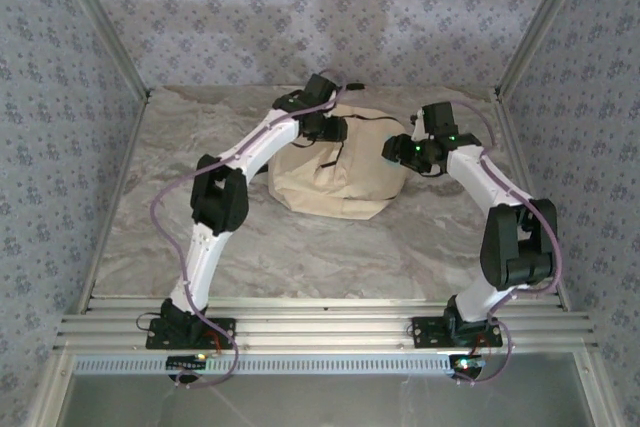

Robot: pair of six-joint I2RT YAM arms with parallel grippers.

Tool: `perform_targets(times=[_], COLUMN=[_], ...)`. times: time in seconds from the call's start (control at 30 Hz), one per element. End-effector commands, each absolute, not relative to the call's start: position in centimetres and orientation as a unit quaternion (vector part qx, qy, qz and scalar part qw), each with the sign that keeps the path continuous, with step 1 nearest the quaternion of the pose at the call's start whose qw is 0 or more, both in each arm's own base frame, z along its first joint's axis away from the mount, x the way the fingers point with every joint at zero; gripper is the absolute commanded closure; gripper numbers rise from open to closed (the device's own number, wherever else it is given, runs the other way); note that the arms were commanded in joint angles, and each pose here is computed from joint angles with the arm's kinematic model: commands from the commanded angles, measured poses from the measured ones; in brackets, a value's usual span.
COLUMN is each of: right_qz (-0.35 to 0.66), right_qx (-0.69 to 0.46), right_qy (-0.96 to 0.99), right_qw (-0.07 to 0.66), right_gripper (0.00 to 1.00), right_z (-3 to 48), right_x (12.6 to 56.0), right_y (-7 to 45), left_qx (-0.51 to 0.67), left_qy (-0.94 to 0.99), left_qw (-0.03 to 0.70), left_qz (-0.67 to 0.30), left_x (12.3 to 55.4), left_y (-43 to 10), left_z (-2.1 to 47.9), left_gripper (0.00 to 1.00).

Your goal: Pack the student bag

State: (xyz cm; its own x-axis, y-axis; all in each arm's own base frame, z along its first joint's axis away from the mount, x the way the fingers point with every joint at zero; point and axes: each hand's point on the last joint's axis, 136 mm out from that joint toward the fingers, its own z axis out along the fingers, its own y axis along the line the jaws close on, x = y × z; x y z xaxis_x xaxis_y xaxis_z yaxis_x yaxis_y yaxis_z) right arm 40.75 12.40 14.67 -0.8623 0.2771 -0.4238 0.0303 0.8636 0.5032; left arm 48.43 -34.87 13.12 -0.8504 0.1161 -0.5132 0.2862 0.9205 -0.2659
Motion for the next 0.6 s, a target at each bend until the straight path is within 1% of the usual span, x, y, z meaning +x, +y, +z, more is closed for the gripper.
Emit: perform_targets(times=[0.0,0.17,0.37,0.43,0.5,0.53,0.57], right_qz=[0.262,0.267,0.266,0.265,0.265,0.266,0.266], right_qx=[0.072,0.072,0.072,0.072,0.072,0.072,0.072], right_qy=[0.928,0.928,0.927,0.927,0.926,0.926,0.926], right_qw=[0.254,0.251,0.257,0.258,0.258,0.258,0.259], right_gripper=[0.46,0.47,0.47,0.47,0.47,0.47,0.47], right_z=[14.8,14.6,15.0,15.0,15.1,15.1,15.2], right_x=[41.3,41.1,41.2,41.2,41.2,41.2,41.2], right_y=[12.6,12.7,12.6,12.6,12.6,12.6,12.6], left_qx=[0.148,0.172,0.19,0.188,0.191,0.193,0.194], left_qy=[0.954,0.953,0.956,0.956,0.955,0.954,0.953], left_qw=[0.247,0.245,0.221,0.222,0.226,0.229,0.233], left_qz=[-0.079,-0.053,-0.039,-0.026,-0.014,-0.011,-0.007], left_x=[47.1,46.6,46.1,46.4,46.7,46.8,47.0], left_y=[-33.6,-34.5,-35.3,-35.0,-34.7,-34.7,-34.7], left_z=[13.0,12.7,10.9,10.4,10.3,10.3,10.4], left_gripper=[0.47,0.47,0.47,0.48,0.54,0.62,0.74])
